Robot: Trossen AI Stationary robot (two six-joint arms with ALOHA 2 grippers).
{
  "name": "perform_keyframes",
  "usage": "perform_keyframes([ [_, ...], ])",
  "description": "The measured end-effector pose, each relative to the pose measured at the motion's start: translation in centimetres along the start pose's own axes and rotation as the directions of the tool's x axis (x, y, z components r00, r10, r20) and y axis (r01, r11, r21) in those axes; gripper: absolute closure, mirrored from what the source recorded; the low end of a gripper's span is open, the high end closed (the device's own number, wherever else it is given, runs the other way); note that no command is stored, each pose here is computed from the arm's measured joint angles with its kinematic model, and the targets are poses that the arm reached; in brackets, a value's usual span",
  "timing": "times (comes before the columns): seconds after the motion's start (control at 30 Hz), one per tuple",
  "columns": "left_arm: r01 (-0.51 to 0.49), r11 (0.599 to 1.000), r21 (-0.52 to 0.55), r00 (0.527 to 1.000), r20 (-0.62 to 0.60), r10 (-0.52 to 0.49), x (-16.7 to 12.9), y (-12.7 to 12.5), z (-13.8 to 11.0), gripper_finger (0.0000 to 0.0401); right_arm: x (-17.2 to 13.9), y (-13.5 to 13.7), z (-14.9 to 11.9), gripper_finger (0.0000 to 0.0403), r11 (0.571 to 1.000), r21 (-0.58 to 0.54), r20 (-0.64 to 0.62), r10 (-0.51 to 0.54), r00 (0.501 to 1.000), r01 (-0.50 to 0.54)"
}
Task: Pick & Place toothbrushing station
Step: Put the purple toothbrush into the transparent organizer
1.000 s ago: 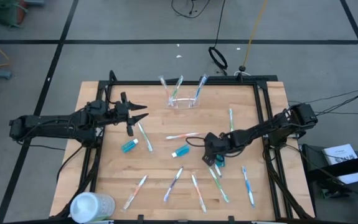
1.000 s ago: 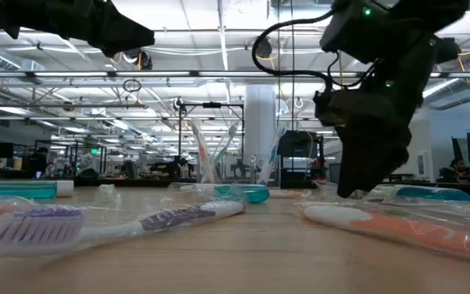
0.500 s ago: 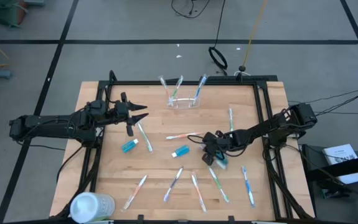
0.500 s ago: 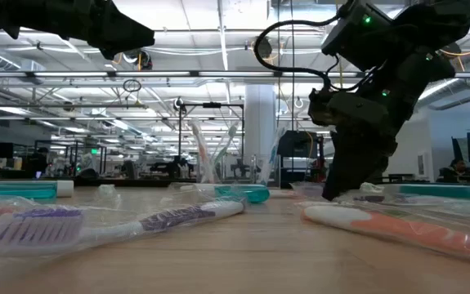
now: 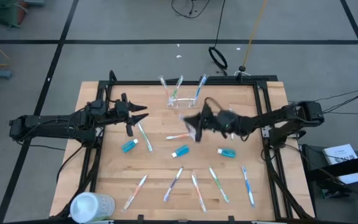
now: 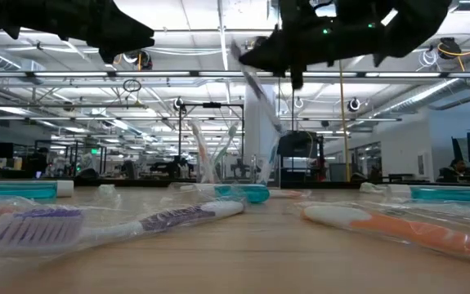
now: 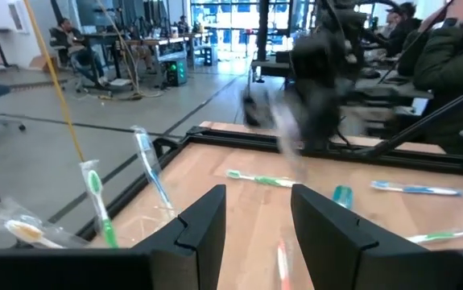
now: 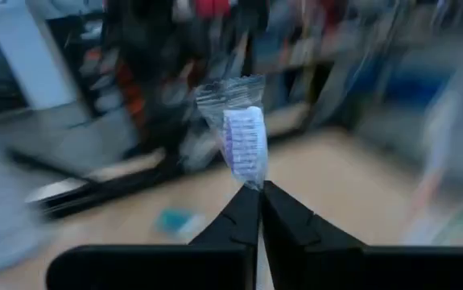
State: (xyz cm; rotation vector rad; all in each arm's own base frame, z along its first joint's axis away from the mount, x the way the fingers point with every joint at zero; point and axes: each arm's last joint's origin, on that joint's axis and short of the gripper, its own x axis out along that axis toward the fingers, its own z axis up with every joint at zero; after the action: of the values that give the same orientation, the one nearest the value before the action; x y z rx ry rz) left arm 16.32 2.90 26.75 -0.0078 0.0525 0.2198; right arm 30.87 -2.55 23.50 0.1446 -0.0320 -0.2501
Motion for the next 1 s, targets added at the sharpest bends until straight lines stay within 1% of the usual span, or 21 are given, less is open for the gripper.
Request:
perform_keyframes([
  [0.03,0.006,1.000,-0.002,1.000,-0.001,-0.006,0.0,0.0,0.0,0.0254,0.1,-0.6,0.6,0.0402,0.993,-0.119,0.058,-0.011,0.998,0.018],
  [0.07,0.013,1.000,-0.005,1.000,-0.001,-0.013,0.0,-0.1,0.0,0.0254,0.1,-1.1,1.2,0.0402,0.968,-0.245,0.107,-0.026,0.994,0.052],
  [0.1,0.014,1.000,-0.005,1.000,-0.002,-0.014,0.0,-0.1,0.0,0.0254,0.2,-1.7,1.6,0.0402,0.931,-0.352,0.145,-0.051,0.988,0.100],
  [0.13,0.017,1.000,-0.009,1.000,-0.002,-0.017,0.0,-0.1,0.0,0.0254,0.2,-2.4,2.0,0.0402,0.892,-0.424,0.180,-0.083,0.980,0.154],
  [0.17,0.020,1.000,-0.018,1.000,-0.002,-0.020,0.0,-0.2,0.0,0.0254,0.3,-3.1,2.2,0.0402,0.861,-0.468,0.212,-0.108,0.971,0.198],
  [0.2,0.022,0.999,-0.030,1.000,-0.003,-0.022,0.0,-0.2,-0.1,0.0254,0.4,-4.0,2.4,0.0402,0.841,-0.483,0.251,-0.132,0.959,0.242],
  [0.23,0.024,0.999,-0.036,1.000,-0.005,-0.024,0.0,-0.3,-0.1,0.0254,0.4,-4.8,2.7,0.0402,0.835,-0.473,0.286,-0.157,0.945,0.281],
  [0.27,0.026,0.999,-0.041,1.000,-0.008,-0.026,0.0,-0.3,-0.1,0.0254,0.4,-5.7,3.0,0.0402,0.840,-0.445,0.314,-0.177,0.933,0.310],
  [0.33,0.031,0.998,-0.049,0.999,-0.014,-0.032,0.0,-0.4,-0.2,0.0254,0.4,-7.5,3.3,0.0403,0.857,-0.395,0.348,-0.193,0.917,0.330],
  [0.4,0.035,0.998,-0.050,0.999,-0.013,-0.035,0.0,-0.5,-0.2,0.0254,0.5,-9.1,2.9,0.0403,0.866,-0.374,0.305,-0.225,0.926,0.333],
  [0.5,0.040,0.998,-0.051,0.999,-0.014,-0.041,0.0,-0.6,-0.2,0.0254,0.8,-11.2,1.6,0.0403,0.878,-0.320,0.231,-0.293,0.928,0.357],
  [0.57,0.041,0.998,-0.047,0.999,-0.013,-0.042,0.0,-0.6,-0.2,0.0254,0.9,-12.2,1.0,0.0403,0.889,-0.267,0.223,-0.318,0.922,0.371],
  [0.63,0.041,0.999,-0.034,0.999,-0.013,-0.041,0.0,-0.6,-0.2,0.0254,1.2,-12.7,0.3,0.0403,0.894,-0.240,0.227,-0.328,0.917,0.379],
  [0.77,0.041,0.999,-0.018,0.999,-0.014,-0.041,0.0,-0.6,-0.2,0.0254,1.9,-13.0,-1.6,0.0403,0.895,-0.248,0.200,-0.327,0.924,0.371],
  [0.83,0.041,0.999,-0.021,0.999,-0.014,-0.041,0.0,-0.6,-0.2,0.0254,2.3,-13.3,-2.7,0.0403,0.895,-0.253,0.169,-0.334,0.927,0.368],
  [0.93,0.041,0.999,-0.022,0.999,-0.024,-0.042,0.0,-0.6,-0.3,0.0254,2.6,-13.7,-4.6,0.0403,0.893,-0.266,0.085,-0.355,0.931,0.364],
  [1.0,0.038,0.999,-0.021,0.998,-0.044,-0.039,0.0,-0.6,-0.5,0.0254,2.7,-13.6,-5.2,0.0403,0.894,-0.269,0.066,-0.355,0.933,0.359],
])
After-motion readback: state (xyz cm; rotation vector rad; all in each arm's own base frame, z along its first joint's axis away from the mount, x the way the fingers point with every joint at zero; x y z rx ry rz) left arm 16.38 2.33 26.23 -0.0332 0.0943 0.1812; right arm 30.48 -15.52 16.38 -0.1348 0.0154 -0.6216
